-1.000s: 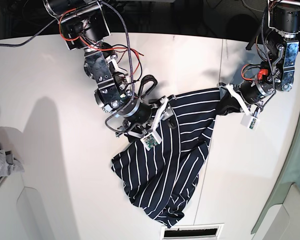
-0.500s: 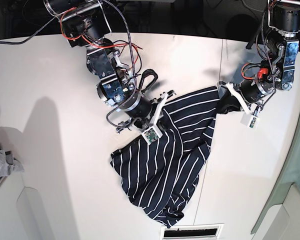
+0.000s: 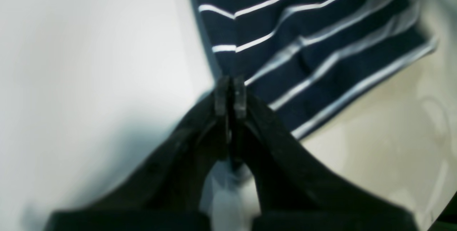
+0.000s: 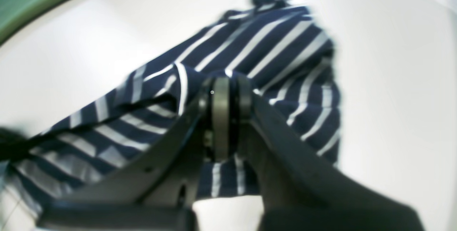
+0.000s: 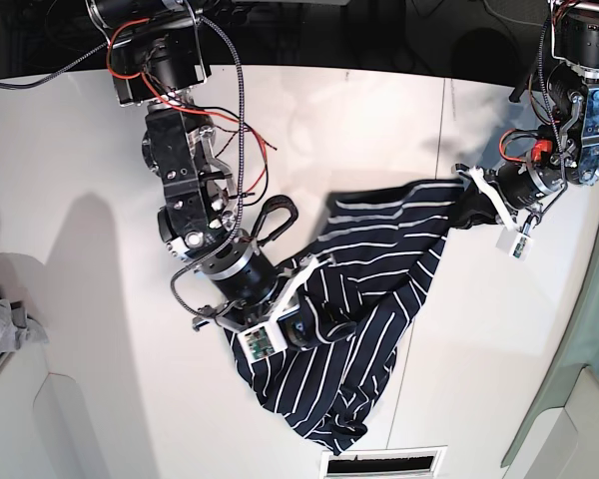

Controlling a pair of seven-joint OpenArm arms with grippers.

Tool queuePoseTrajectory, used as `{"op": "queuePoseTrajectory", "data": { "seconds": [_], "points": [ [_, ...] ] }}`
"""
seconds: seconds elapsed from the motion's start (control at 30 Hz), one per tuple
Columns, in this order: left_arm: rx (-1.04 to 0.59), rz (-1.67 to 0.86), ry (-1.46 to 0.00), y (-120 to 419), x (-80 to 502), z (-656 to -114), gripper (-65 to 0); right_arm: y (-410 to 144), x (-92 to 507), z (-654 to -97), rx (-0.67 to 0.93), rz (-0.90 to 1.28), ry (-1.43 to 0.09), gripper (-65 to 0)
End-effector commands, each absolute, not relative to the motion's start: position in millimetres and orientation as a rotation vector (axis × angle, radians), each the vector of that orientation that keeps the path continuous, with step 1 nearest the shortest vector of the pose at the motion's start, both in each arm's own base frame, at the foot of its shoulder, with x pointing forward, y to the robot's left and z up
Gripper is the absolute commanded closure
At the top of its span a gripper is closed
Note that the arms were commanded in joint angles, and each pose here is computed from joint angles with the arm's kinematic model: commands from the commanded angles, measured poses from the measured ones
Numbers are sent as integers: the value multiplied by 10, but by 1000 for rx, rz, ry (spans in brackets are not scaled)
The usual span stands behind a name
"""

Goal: Layout the t-shirt on the table in an organized manner, then fold the t-shirt properly
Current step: 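Lift the shirt and pull the grippers apart to spread it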

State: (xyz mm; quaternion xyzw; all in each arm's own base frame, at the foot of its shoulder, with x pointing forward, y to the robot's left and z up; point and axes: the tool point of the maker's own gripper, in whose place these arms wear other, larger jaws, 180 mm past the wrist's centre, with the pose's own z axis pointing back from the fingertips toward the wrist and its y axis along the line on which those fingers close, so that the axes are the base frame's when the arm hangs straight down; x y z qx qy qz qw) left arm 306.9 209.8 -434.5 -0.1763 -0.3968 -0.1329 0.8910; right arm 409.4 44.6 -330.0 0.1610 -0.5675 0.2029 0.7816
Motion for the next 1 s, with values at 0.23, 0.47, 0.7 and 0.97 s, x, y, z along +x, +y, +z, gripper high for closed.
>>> {"op": "queuePoseTrajectory", "data": {
  "seconds": [0.23, 0.47, 0.7, 0.97],
  "points": [
    [-391, -260, -892, 2136, 3206, -4143, 0, 189, 4209, -3280, 359, 306, -1190, -347],
    [-387, -263, -870, 2141, 3182, -4174, 0, -304, 4332, -3326, 283, 134, -1195, -345],
    [-402, -249, -879, 2128, 3191, -4153, 0, 257, 4192, -3386, 489, 211, -1168, -345],
    [-407, -244, -867, 2124, 3150, -4184, 0, 511, 4315, -3882, 346, 248, -1152, -345]
  ]
}}
